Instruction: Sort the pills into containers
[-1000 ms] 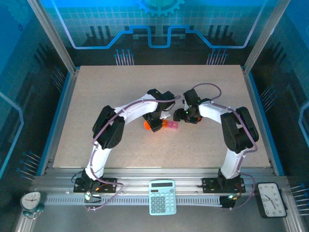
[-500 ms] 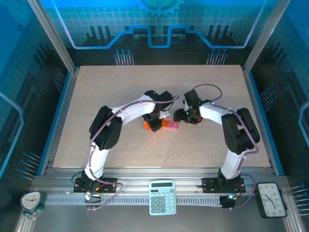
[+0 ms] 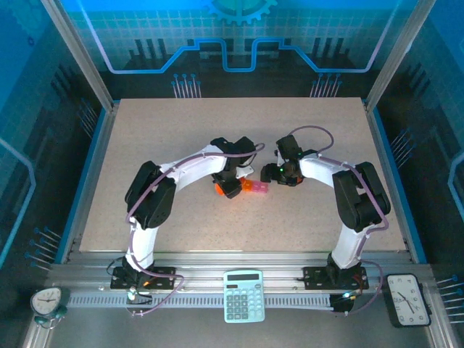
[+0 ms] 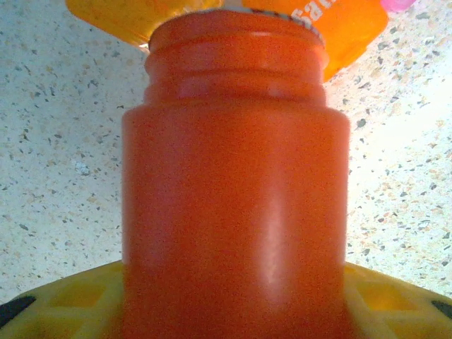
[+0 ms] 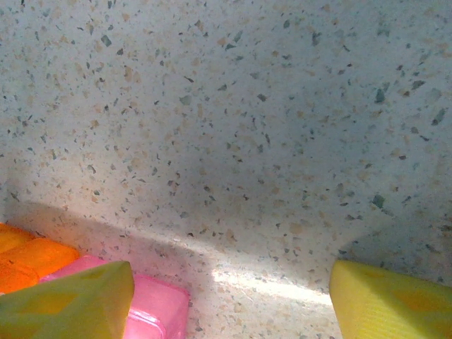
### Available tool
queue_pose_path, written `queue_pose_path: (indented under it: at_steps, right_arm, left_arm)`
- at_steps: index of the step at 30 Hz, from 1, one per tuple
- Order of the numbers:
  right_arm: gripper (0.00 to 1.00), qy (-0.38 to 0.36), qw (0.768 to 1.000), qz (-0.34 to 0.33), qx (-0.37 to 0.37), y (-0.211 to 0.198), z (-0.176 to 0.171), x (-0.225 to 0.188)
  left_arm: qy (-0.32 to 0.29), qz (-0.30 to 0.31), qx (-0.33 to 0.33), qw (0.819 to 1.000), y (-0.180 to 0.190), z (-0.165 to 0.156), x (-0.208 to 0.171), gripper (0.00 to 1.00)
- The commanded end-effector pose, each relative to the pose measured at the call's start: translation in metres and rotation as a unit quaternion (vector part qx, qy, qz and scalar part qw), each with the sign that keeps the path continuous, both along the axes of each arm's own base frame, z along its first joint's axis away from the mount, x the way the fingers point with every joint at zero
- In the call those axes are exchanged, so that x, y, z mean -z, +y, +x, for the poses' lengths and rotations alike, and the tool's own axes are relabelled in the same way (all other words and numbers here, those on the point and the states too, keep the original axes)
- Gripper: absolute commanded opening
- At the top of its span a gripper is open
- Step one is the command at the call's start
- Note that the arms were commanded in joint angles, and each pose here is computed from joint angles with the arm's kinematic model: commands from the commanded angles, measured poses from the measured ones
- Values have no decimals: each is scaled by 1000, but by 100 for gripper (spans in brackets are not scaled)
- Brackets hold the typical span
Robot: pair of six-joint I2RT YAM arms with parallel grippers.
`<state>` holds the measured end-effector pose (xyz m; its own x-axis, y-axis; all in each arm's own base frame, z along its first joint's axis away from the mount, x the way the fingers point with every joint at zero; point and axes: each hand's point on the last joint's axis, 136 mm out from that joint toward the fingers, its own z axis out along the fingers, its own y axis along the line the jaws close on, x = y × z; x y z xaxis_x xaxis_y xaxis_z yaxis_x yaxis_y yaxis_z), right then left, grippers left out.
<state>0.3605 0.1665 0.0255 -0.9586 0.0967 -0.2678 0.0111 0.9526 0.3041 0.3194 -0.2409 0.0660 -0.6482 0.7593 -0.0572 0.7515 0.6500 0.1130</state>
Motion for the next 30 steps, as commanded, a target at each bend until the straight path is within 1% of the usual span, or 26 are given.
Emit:
queue_pose_path:
  at_steps: [1, 10, 16, 25, 28, 30]
  right_arm:
    - [74, 1, 1000, 12, 5, 0, -3, -7]
    - [74, -6, 1000, 8, 10, -3, -4, -16]
    - [75, -16, 1000, 11, 12, -3, -5, -28]
    - [74, -36, 999, 12, 14, -7, -7, -53]
    - [75, -45, 999, 13, 15, -8, -8, -64]
    - [75, -52, 998, 12, 15, -10, -9, -71]
  left_arm:
    - [-13, -33, -1, 999, -3, -1, -15, 0]
    - [-26, -74, -8, 997, -4, -6, -17, 0]
    - [-47, -126, -15, 991, -9, -5, -20, 0]
    - [-98, -233, -11, 968, -25, -1, -42, 0]
    - [-119, -265, -6, 957, -31, -1, -54, 0]
    - [-136, -292, -3, 947, -36, 0, -65, 0]
